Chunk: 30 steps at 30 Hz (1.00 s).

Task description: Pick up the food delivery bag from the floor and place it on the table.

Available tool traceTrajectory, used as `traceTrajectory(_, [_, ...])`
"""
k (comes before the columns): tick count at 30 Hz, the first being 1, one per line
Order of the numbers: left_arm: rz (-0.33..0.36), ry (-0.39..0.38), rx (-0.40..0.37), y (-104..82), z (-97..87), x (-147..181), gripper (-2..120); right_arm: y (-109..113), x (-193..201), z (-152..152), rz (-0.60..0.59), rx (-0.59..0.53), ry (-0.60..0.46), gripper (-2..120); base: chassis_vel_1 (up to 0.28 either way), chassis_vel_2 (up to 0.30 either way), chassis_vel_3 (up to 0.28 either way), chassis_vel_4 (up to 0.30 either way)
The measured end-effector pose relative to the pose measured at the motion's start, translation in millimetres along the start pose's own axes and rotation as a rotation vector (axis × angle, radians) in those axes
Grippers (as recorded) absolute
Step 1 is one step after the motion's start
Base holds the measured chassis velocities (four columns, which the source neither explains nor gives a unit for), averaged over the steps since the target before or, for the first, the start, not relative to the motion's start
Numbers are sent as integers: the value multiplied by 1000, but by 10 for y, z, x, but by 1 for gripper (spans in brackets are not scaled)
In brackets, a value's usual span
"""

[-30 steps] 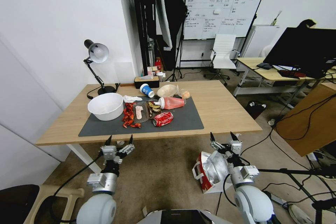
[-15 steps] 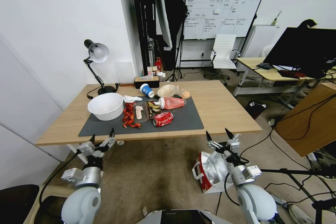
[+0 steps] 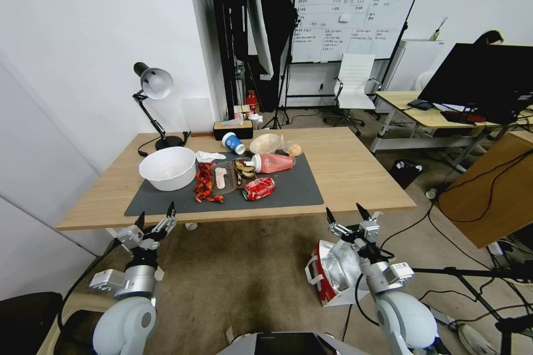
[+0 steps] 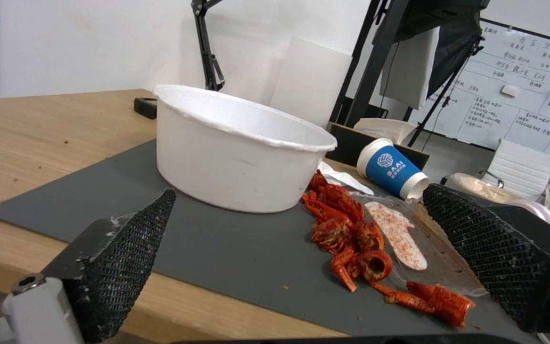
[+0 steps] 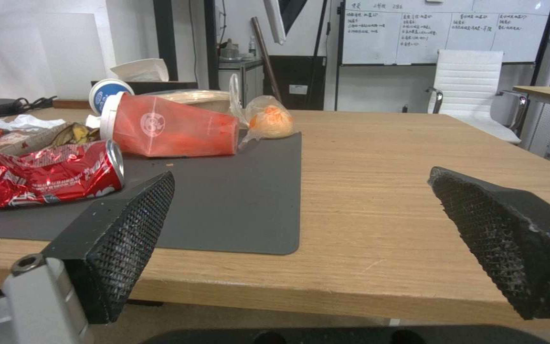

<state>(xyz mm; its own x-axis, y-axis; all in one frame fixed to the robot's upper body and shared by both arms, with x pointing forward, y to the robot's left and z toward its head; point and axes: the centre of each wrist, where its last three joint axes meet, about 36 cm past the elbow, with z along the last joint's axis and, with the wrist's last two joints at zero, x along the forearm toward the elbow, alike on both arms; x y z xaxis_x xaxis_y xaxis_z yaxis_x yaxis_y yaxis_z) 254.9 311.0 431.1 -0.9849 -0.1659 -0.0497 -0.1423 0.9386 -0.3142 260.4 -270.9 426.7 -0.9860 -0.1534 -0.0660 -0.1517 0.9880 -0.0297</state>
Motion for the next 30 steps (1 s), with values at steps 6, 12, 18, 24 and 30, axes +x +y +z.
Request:
traceTrajectory(6, [-4, 4, 0, 6, 12, -6, 100, -5, -8, 12, 1, -2, -1, 100, 0, 0, 0, 0])
traceTrajectory(12, [-4, 5, -11, 9, 17, -10, 100, -4, -15, 6, 21, -14, 7, 100, 0, 0, 0, 0])
traceTrajectory(18, [13, 4, -41, 24, 3, -15, 100, 6, -22, -3, 35, -30, 18, 100, 0, 0, 0, 0])
traceTrajectory(24, [34, 3, -81, 74, 8, -9, 100, 1, -19, -11, 28, -29, 21, 100, 0, 0, 0, 0])
traceTrajectory(30, [38, -3, -91, 86, -4, -13, 100, -8, -16, -19, 24, -25, 23, 100, 0, 0, 0, 0])
